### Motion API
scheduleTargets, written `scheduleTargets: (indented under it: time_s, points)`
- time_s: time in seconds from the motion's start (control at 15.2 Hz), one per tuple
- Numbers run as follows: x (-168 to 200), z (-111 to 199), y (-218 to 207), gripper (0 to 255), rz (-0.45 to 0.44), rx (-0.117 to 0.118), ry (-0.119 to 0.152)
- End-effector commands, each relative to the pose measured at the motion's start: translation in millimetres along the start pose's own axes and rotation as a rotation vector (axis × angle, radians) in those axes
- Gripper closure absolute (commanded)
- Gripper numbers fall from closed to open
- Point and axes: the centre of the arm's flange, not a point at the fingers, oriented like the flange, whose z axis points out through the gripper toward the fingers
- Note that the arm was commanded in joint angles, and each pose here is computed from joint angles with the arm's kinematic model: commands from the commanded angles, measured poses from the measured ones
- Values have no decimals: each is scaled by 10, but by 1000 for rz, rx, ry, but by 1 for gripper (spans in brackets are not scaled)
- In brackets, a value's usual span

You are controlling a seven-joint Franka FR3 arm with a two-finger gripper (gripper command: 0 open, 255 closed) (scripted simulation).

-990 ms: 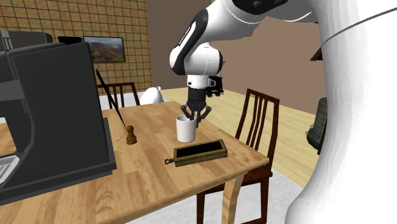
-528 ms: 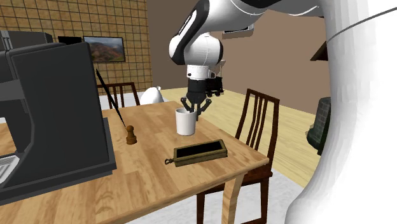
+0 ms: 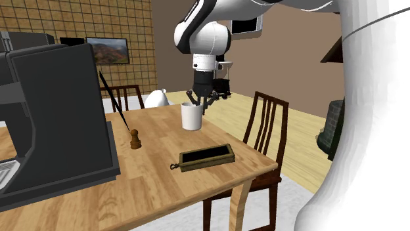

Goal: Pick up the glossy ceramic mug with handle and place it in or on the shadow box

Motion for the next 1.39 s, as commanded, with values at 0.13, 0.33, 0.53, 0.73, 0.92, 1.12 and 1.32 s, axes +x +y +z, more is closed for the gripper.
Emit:
scheduleTargets:
  time_s: [0.13,0.33,0.53,0.73,0.92,1.12,1.32]
  points:
    - [-13,-216,-14,255,0,0,0]
    - [-21,-374,-24,255,0,0,0]
    - [-280,-458,26,255,0,0,0]
    - [-664,-509,107,255,0,0,0]
    - [-1049,-560,188,255,0,0,0]
    - [-1433,-611,270,255,0,0,0]
    - [-1505,-516,293,255,0,0,0]
